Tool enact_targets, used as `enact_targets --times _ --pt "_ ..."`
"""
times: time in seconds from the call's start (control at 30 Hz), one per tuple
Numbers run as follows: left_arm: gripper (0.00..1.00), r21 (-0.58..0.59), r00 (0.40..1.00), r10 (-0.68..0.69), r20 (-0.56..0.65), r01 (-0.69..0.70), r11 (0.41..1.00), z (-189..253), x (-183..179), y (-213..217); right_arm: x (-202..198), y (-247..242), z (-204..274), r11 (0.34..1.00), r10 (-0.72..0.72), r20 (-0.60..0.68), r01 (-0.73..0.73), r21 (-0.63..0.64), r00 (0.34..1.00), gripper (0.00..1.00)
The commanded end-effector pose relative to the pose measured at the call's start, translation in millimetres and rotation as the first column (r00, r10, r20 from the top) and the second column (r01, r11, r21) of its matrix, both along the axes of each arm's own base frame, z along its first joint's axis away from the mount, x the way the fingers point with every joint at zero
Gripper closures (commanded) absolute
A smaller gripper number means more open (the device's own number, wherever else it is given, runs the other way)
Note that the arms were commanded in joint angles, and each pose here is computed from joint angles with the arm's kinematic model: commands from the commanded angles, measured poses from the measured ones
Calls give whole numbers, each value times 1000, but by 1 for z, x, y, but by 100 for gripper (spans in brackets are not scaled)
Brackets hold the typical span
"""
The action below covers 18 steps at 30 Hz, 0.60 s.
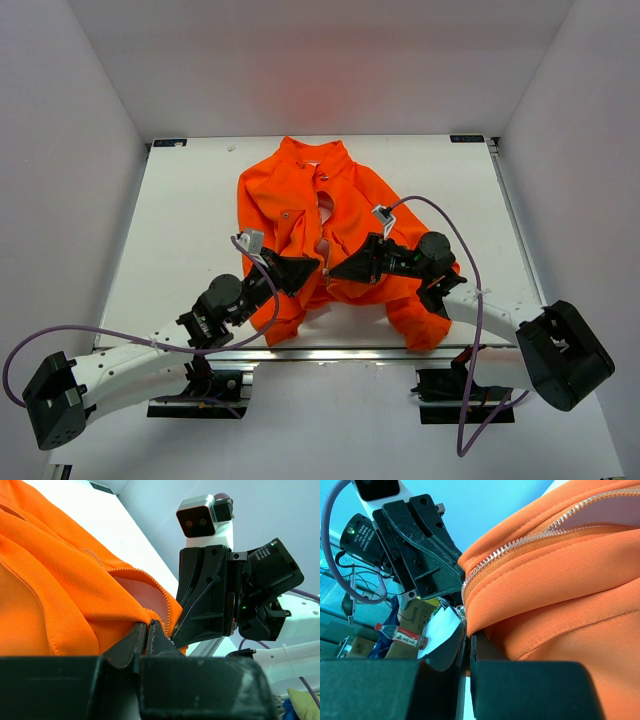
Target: Zip up the jacket
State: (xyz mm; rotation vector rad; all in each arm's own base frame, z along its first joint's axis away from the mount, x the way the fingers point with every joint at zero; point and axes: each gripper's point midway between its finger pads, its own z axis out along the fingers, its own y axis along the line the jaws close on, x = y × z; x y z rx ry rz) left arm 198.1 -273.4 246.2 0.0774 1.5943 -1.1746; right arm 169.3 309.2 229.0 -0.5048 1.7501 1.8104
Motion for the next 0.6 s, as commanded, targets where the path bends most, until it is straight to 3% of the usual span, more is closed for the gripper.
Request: enact_targets --times 0.0,0.57 --pt "100 -43 999 -33 27 34 998 13 -7 -2 2 0 38 996 -13 126 3 84 992 100" --pt "100 -43 998 -54 29 56 998 14 -12 -2 11 0 36 996 -58 92 52 67 994 100"
